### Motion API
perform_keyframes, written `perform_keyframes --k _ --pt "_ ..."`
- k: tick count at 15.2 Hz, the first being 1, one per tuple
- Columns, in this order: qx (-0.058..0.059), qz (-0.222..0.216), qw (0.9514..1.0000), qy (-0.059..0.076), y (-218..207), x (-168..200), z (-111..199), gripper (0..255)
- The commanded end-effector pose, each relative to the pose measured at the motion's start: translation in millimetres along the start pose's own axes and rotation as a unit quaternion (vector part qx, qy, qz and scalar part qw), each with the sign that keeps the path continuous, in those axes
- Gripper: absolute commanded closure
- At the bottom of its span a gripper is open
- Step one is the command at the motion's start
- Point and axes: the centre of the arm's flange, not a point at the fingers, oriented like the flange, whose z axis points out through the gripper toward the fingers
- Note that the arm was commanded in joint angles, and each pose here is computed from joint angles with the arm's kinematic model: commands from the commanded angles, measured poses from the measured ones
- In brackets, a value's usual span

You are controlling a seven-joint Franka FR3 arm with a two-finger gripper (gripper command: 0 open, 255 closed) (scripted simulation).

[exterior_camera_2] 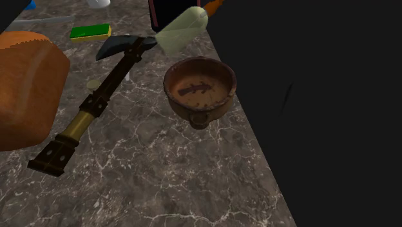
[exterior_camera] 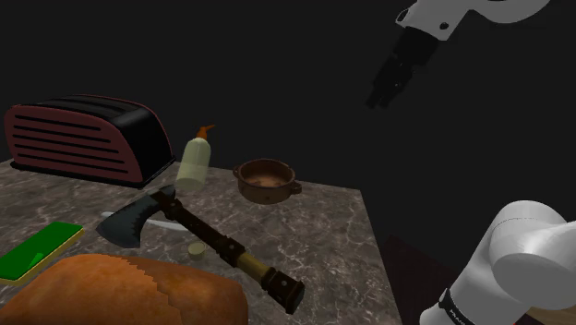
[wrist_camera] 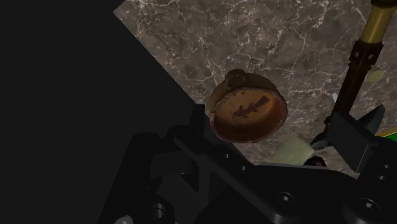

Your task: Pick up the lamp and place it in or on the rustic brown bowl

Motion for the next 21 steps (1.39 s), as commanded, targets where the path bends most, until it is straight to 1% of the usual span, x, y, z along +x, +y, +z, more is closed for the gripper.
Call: perform_keyframes --k 1,3,6,8,11,13,16,18,21 --pt "0.000 0.000 1.0000 0.000 0 0 0 0" --pt "0.001 0.031 0.9994 -0.015 -19 5 18 0" --pt "0.002 0.077 0.9963 -0.038 -46 13 46 0" --pt "0.003 0.107 0.9928 -0.053 -64 19 65 0" --pt "0.005 0.153 0.9853 -0.076 -90 29 94 0" --pt "0.005 0.183 0.9789 -0.091 -106 36 113 0" --pt "0.007 0.228 0.9670 -0.113 -131 48 142 0" --pt "0.008 0.258 0.9577 -0.128 -147 56 162 0" --pt "0.009 0.301 0.9416 -0.150 -169 69 192 0"
